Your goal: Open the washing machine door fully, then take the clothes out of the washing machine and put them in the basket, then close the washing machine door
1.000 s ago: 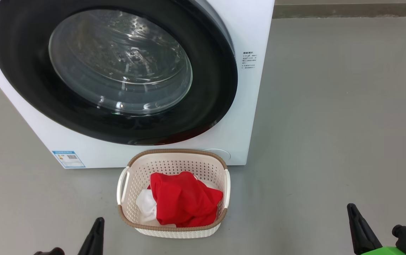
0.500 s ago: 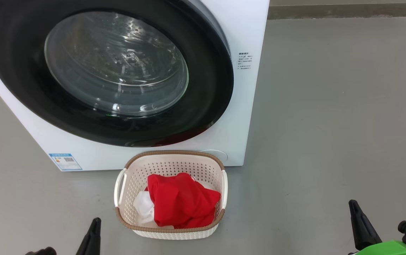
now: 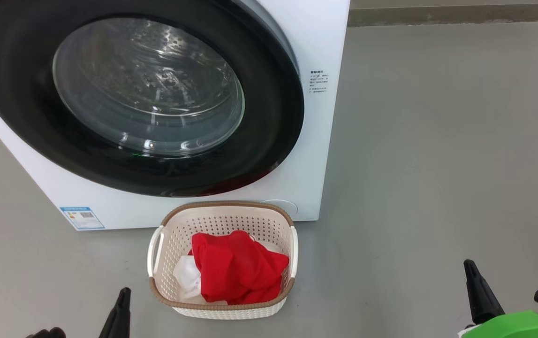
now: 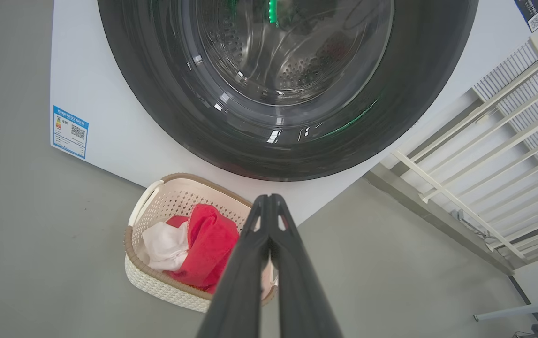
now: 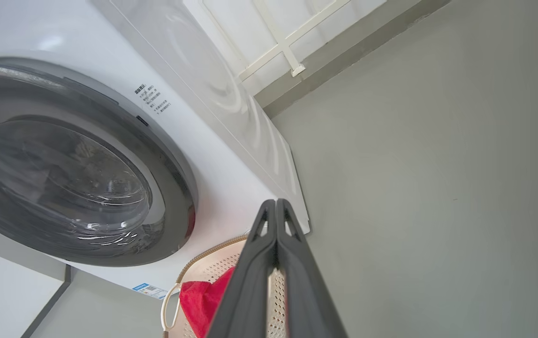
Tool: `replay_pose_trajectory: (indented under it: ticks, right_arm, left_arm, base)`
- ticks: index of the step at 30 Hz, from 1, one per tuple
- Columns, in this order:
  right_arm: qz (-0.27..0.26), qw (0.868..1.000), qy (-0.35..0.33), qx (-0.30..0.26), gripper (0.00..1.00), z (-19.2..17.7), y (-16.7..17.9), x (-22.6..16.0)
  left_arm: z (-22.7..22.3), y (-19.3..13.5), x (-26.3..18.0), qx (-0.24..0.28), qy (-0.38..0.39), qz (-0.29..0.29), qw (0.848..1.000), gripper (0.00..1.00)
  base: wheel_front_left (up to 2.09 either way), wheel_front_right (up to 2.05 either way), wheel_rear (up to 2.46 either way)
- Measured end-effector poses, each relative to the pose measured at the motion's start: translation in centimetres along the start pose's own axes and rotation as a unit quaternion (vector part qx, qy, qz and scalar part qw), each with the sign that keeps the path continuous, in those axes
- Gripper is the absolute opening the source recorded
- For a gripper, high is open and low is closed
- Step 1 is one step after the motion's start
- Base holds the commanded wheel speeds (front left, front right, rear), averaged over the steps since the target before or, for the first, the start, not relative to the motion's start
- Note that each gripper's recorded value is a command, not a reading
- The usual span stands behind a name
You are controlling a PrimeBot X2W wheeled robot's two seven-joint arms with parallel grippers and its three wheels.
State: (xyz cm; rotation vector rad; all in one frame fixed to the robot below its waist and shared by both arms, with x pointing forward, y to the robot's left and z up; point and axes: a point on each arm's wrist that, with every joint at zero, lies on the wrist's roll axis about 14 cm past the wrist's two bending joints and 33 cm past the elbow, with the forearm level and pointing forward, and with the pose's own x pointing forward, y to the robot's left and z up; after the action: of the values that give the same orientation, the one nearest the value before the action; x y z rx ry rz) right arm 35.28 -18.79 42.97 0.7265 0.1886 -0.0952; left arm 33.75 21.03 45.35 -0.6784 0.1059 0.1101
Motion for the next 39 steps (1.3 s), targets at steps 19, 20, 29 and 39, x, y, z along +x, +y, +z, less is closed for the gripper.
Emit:
replay_pose_trajectory:
  ticks: [19,20,29,39]
  right_arm:
    - [-0.001,0.995,-0.010,0.103,0.00,1.3,0.3,0.5]
    - [-0.001,0.994,-0.011,0.109,0.00,1.3,0.3,0.5]
    - [0.002,0.988,-0.015,0.155,0.00,1.9,0.5,0.7]
    - [0.002,0.979,-0.015,0.205,0.00,2.1,0.4,0.5]
  left_arm:
    - [0.0,-0.5,0.8,-0.107,0.006,0.002,0.994,0.00]
    - [0.0,-0.5,0.8,-0.111,0.006,0.002,0.994,0.00]
    - [0.1,-0.9,1.2,-0.159,0.010,-0.001,0.987,0.00]
    - [0.2,-1.2,1.6,-0.208,0.014,-0.004,0.978,0.00]
  base:
    - [0.00,0.00,0.00]
    - [0.00,0.00,0.00]
    - [0.00,0.00,0.00]
    - [0.00,0.00,0.00]
